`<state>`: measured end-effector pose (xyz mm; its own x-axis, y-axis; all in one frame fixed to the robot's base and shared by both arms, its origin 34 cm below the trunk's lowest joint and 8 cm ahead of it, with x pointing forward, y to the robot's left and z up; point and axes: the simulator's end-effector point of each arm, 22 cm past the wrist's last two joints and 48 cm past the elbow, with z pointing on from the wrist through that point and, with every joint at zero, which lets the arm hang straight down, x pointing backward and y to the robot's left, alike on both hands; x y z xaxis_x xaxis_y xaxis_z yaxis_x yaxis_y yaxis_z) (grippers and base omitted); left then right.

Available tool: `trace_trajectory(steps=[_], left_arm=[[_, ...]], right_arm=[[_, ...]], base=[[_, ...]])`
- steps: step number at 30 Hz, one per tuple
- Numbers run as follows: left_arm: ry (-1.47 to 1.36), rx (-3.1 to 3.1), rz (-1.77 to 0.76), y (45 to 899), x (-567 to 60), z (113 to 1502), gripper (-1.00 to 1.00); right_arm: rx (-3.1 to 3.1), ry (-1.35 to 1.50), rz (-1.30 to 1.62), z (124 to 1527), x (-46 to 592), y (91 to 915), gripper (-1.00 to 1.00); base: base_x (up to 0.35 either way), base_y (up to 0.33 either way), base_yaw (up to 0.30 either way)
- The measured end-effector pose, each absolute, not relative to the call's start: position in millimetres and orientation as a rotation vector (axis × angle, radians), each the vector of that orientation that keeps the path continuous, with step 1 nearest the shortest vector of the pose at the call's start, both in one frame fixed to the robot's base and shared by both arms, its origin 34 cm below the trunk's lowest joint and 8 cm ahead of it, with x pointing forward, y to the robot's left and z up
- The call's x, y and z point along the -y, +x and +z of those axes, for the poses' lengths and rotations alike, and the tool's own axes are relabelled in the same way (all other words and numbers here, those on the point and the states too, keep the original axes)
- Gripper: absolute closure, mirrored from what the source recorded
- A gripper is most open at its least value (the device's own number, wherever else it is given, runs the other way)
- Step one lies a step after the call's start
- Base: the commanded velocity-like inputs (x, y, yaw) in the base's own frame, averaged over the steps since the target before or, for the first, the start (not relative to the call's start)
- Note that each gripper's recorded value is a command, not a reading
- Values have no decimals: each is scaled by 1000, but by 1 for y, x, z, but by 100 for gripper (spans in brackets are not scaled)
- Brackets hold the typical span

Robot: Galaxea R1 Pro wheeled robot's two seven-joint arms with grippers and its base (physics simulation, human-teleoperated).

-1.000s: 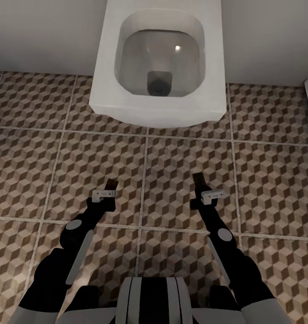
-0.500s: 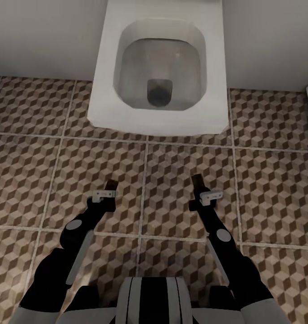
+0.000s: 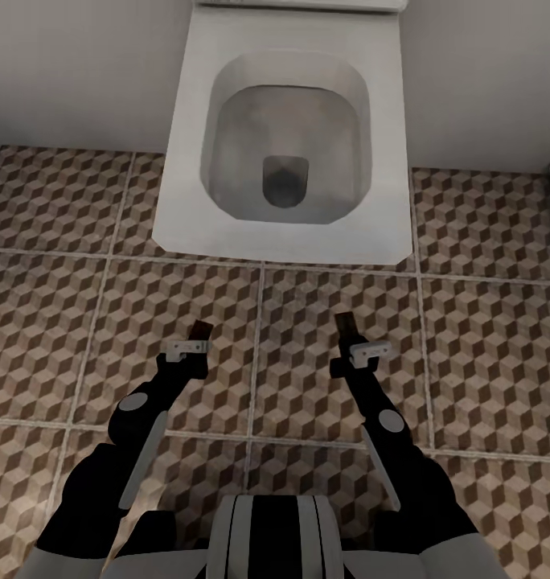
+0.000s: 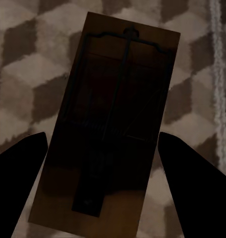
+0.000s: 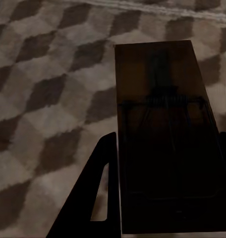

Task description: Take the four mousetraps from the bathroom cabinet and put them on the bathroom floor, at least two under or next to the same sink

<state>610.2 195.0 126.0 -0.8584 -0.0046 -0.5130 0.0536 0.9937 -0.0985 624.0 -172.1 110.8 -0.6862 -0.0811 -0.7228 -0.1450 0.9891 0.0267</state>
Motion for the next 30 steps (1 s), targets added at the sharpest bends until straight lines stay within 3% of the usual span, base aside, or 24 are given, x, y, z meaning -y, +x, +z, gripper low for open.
trace_trajectory(steps=[30], left_arm=[[87,-2656,-322,578,-115,111,100]], right_arm=[[-2369,-149,208,104,118,608,100]], base=[[0,0,0]])
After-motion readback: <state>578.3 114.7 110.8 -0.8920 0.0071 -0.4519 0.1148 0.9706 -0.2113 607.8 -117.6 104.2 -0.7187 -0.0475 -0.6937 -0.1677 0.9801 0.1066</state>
